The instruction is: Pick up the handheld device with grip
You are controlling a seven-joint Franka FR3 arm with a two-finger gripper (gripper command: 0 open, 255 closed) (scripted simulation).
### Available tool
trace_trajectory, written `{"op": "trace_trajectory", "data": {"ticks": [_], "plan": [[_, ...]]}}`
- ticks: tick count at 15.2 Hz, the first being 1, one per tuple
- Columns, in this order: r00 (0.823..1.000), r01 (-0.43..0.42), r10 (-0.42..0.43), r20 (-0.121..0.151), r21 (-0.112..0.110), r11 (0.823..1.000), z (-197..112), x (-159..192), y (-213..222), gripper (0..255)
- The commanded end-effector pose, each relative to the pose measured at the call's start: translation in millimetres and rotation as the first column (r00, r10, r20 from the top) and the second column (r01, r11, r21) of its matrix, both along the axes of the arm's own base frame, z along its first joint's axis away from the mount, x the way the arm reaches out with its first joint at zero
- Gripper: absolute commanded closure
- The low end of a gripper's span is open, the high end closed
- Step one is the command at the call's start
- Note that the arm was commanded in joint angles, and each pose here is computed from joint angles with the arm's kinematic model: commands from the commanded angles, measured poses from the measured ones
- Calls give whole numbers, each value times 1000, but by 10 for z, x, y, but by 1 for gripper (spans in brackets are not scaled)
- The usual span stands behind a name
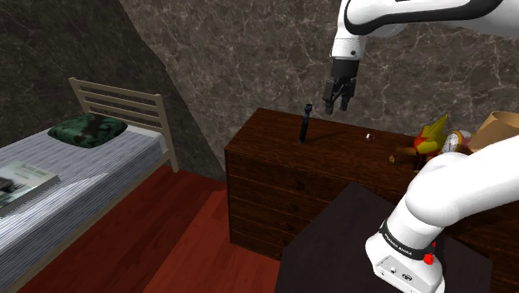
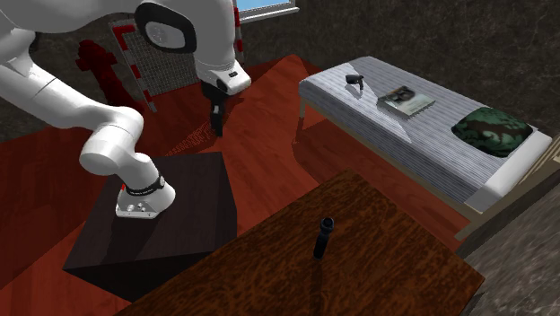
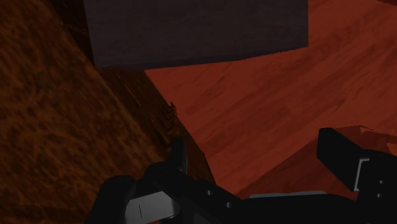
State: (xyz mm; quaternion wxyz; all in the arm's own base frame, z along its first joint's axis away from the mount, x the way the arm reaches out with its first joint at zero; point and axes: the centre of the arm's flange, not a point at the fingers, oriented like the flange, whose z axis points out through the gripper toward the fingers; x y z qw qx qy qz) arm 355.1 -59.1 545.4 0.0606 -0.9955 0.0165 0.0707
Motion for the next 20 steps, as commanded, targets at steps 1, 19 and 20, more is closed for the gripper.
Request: {"op": "trace_trajectory", "data": {"ticks": [1, 19, 20], "plan": [[1000, 14, -14, -4, -4, 1000, -96, 211, -132, 0], [990, 134, -135, -43, -34, 990, -913, 1890, -1632, 0], [989, 141, -142, -45, -36, 989, -959, 1977, -1722, 0]]}}
